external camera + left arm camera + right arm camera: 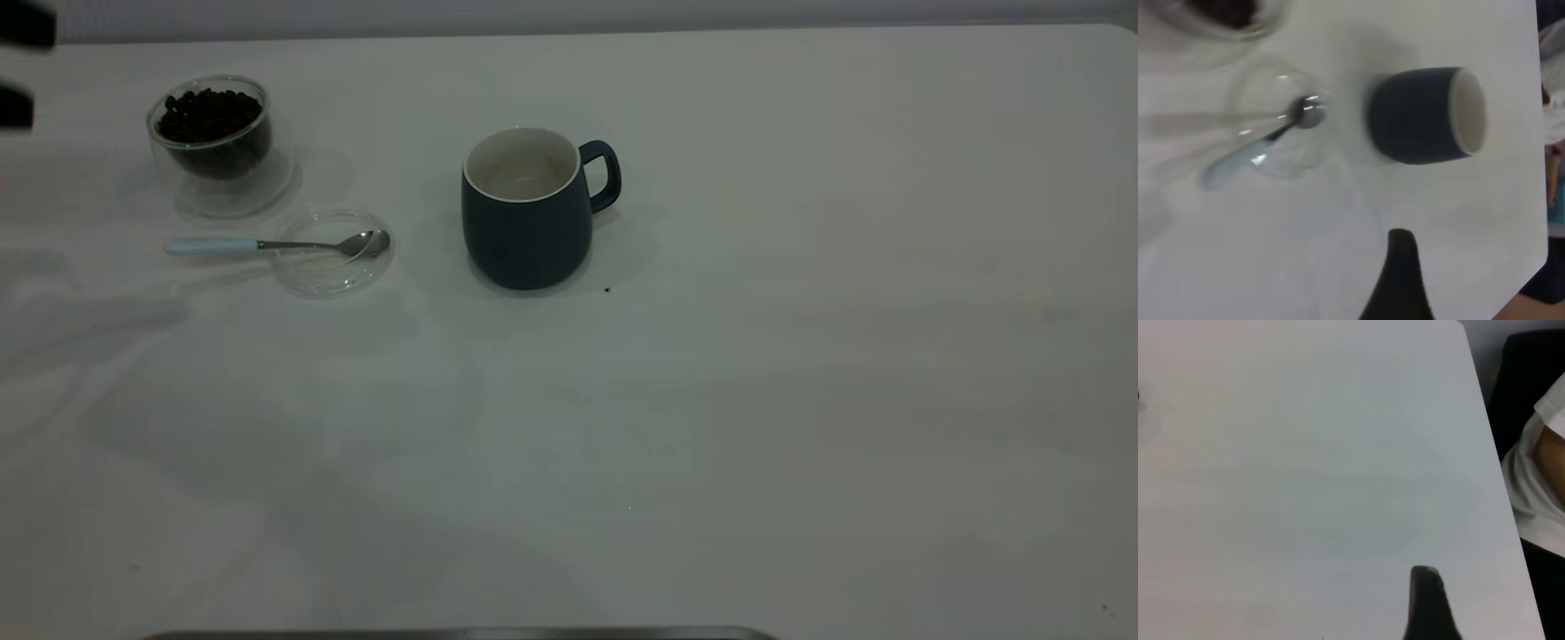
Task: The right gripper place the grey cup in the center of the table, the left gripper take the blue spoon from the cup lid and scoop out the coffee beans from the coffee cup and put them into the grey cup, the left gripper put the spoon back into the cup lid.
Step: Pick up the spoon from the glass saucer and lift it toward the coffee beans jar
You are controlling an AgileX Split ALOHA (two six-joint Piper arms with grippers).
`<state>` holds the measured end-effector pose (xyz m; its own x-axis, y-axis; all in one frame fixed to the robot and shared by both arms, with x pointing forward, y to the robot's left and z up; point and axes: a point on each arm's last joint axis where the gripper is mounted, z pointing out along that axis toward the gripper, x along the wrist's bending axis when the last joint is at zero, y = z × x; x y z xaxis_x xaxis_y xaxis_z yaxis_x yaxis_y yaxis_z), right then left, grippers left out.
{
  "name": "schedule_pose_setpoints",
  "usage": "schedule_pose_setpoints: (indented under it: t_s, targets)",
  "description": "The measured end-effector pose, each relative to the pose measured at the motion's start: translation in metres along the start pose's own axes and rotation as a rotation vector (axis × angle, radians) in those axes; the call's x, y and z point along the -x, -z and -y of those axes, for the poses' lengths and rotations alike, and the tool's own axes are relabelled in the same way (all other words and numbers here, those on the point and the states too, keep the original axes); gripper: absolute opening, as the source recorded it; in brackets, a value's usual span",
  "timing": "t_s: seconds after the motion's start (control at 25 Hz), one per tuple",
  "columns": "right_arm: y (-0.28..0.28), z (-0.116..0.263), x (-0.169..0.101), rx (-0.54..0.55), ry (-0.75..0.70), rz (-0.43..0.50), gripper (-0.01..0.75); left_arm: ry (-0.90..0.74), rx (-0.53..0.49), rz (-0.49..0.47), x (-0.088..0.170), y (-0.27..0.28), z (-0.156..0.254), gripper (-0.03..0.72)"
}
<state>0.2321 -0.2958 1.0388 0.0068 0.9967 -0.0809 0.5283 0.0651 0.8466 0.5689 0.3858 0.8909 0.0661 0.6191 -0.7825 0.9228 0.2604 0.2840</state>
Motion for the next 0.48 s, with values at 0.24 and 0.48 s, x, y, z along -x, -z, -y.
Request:
schedule_pose_setpoints:
  t_s: [0.24,0.48]
  targets:
    - [0.000,0.000,0.000,0.000,0.000,0.000,0.459,0.120,-0.051,0.031,-0.064,-0.019,0.007,0.714]
    - [0.000,0.000,0.000,0.000,0.000,0.000,0.459,0.142,-0.096,0.064,-0.098,-0.039,0.003,0.714]
